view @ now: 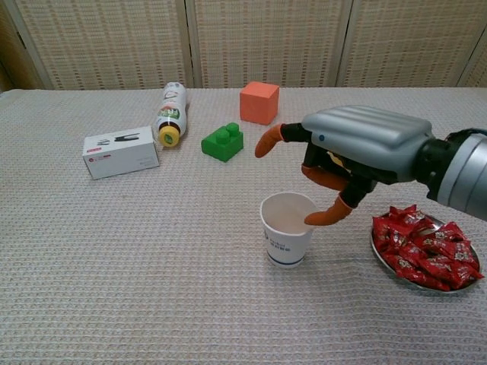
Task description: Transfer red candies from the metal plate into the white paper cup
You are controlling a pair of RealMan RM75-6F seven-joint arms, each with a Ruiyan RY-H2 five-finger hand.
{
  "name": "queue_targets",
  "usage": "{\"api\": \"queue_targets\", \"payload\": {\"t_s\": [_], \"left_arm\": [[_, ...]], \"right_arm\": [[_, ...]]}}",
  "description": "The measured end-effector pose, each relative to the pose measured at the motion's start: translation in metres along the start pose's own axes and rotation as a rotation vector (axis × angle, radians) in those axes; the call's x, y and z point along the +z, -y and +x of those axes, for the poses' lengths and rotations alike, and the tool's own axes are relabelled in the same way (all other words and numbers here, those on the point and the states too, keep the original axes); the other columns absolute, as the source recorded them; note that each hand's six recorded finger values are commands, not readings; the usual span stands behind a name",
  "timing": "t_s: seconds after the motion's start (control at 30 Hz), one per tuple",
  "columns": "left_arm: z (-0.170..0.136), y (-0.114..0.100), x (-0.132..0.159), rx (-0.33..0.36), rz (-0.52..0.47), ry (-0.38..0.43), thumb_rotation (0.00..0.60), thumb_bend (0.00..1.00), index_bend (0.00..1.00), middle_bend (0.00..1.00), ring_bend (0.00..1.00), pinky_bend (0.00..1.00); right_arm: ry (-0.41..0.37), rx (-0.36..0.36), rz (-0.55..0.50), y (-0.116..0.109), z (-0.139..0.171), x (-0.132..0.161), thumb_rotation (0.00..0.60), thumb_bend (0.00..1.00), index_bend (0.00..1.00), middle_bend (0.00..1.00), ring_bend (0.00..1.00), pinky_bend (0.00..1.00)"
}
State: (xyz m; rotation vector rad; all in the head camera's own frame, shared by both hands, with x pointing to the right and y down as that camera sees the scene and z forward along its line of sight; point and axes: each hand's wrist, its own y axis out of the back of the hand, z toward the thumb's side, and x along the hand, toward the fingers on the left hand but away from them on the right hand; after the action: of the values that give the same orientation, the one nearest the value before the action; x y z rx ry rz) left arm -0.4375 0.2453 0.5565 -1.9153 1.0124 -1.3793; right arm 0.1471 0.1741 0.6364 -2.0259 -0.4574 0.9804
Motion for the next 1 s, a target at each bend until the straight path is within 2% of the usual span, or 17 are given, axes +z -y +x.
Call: {"api": "queue_targets", "payload": {"t_s": [0.17,0.33,0.67,0.77,1.0], "left_arm": [[0.000,0.001,0.001,-0.003,0.001,0.004,0.600,0.43,0.30,0.48,0.40,0.41],[0.000,0.002,0.003,-0.007,0.007,0.014,0.600,0.43,0.30,0.48,0.40,0.41],[0.000,0.002,0.003,-0.007,0.007,0.011,0.600,0.43,0.30,0.48,0.40,0.41],[0.001,0.002,0.003,-0.008,0.007,0.009,0.600,0.43,0.30,0.48,0.40,0.41],[0.001,0.002,0.002,-0.009,0.008,0.007,0.600,0.43,0.30,0.48,0.40,0.41]], "right_arm": [[0.092,0.001,0.063,0.004,0.020,-0.027,0.600,0.08,0.33,0.88,0.77,1.00],[0.181,0.033,0.056,0.009,0.030,-0.052,0.600,0.07,0.34,0.88,0.77,1.00],[0.362,0.152,0.090,0.029,0.043,-0.105,0.600,0.07,0.34,0.88,0.77,1.00],[0.392,0.187,0.099,0.038,0.045,-0.117,0.600,0.07,0.35,0.88,0.77,1.00],[0.397,0.229,0.109,0.053,0.044,-0.122,0.600,0.11,0.38,0.88,0.77,1.00]]}}
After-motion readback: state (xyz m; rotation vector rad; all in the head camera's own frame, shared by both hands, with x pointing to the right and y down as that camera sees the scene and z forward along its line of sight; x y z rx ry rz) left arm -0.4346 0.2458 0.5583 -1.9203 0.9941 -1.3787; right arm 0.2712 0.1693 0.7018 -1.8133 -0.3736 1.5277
